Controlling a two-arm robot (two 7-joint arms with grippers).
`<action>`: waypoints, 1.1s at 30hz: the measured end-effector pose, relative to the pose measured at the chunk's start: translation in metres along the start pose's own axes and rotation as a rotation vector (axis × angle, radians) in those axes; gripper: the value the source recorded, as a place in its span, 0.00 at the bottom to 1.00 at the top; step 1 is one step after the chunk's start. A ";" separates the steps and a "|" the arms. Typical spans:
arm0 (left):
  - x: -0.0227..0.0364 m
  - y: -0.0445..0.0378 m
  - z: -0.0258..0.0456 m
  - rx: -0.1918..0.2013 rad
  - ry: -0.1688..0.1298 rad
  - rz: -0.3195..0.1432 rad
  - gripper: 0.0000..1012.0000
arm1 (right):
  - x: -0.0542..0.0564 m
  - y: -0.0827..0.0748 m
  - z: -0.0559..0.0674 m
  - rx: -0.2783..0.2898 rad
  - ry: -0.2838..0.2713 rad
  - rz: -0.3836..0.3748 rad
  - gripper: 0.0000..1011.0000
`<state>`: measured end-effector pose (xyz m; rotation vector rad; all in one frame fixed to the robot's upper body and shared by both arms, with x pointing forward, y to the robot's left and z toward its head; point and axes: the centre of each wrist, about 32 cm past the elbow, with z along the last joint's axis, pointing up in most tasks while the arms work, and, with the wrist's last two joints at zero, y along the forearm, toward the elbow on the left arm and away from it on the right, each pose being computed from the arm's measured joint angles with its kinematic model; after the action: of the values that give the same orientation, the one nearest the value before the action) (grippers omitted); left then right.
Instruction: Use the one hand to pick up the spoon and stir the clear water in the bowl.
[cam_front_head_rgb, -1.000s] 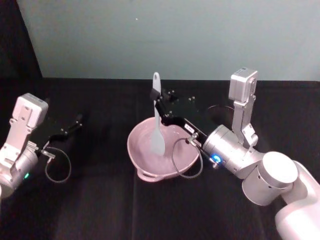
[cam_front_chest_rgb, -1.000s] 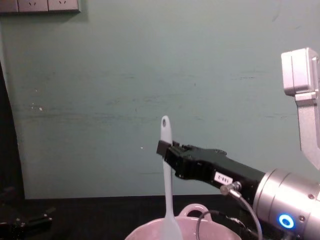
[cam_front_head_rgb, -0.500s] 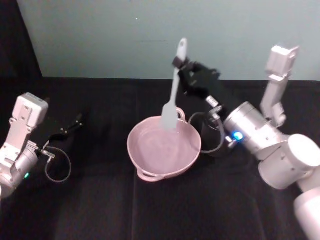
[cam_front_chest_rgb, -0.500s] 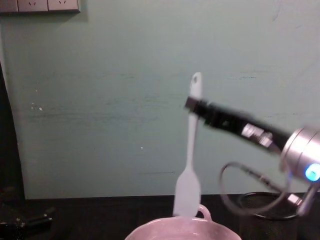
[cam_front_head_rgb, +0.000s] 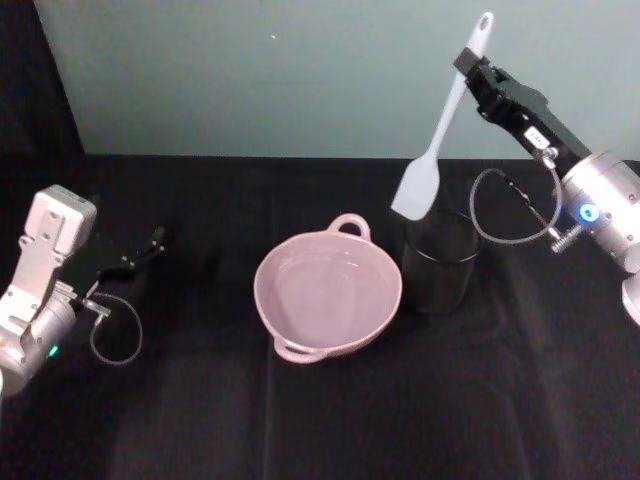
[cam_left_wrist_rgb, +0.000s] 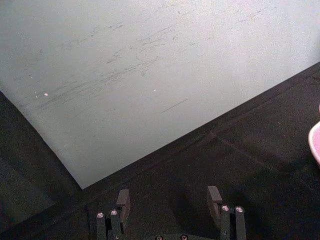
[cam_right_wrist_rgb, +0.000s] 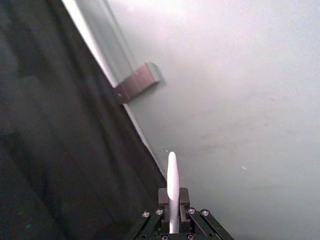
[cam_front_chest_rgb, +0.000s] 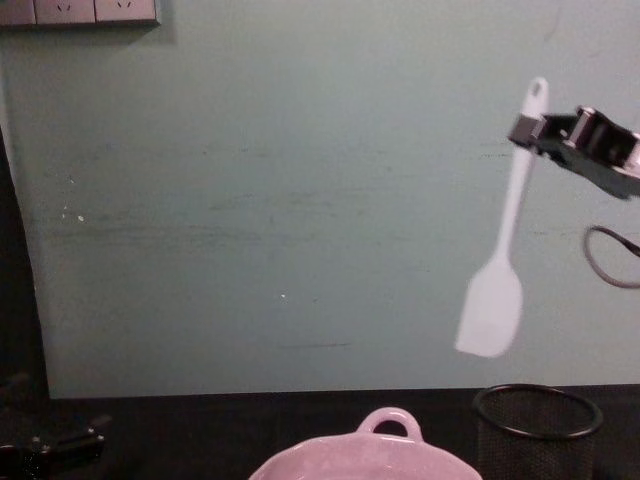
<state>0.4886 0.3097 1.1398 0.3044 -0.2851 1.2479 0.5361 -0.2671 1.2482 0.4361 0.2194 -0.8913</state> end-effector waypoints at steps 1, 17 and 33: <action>0.0000 0.0000 0.0000 0.000 0.000 0.000 1.00 | 0.005 -0.003 0.001 -0.010 0.012 -0.015 0.11; 0.0000 0.0000 0.0000 0.000 0.000 0.000 1.00 | 0.038 -0.014 -0.015 -0.061 0.051 -0.134 0.11; 0.0000 0.0000 0.0000 0.000 0.000 0.000 1.00 | 0.048 -0.022 -0.050 -0.078 -0.009 -0.147 0.11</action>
<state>0.4886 0.3097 1.1398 0.3045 -0.2850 1.2479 0.5484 -0.2901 1.1800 0.3468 0.2795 -1.0254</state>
